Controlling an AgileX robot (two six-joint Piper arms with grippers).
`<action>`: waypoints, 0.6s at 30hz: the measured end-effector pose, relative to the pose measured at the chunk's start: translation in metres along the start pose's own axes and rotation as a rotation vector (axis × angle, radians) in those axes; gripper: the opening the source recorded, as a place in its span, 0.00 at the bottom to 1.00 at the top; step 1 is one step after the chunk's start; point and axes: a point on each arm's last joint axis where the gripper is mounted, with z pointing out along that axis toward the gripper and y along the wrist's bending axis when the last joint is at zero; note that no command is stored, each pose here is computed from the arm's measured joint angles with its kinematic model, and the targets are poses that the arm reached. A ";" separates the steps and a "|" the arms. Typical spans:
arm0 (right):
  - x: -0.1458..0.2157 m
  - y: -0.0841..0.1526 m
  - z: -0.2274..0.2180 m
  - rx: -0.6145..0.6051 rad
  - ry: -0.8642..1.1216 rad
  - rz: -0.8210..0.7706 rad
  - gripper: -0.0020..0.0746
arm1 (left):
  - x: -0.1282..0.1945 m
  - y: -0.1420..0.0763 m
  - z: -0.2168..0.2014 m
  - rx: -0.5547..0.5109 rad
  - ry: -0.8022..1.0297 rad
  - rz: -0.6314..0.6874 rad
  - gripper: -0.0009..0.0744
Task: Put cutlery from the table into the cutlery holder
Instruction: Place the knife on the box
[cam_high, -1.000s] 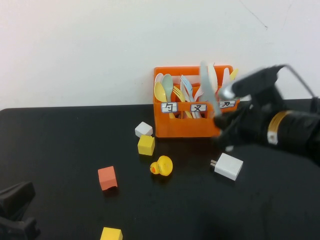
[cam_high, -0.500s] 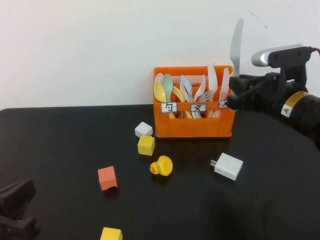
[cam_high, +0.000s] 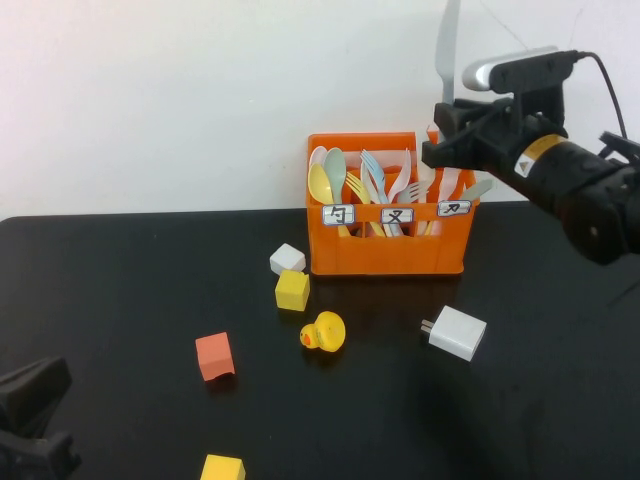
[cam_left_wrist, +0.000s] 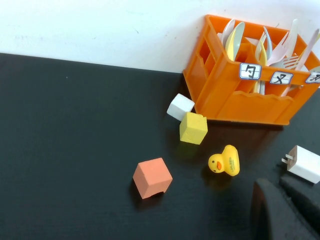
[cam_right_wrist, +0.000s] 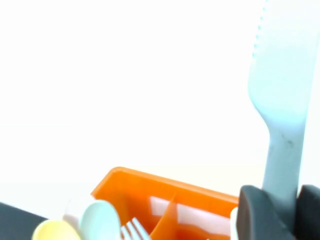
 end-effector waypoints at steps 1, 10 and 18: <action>0.000 -0.001 0.003 0.004 -0.003 -0.010 0.21 | 0.000 0.000 0.000 0.000 0.000 0.002 0.01; 0.022 -0.008 0.018 0.068 0.040 -0.101 0.21 | 0.000 0.000 0.000 0.000 0.000 0.020 0.01; 0.039 -0.011 0.024 0.084 0.076 -0.112 0.21 | 0.000 0.000 0.000 0.000 0.000 0.020 0.01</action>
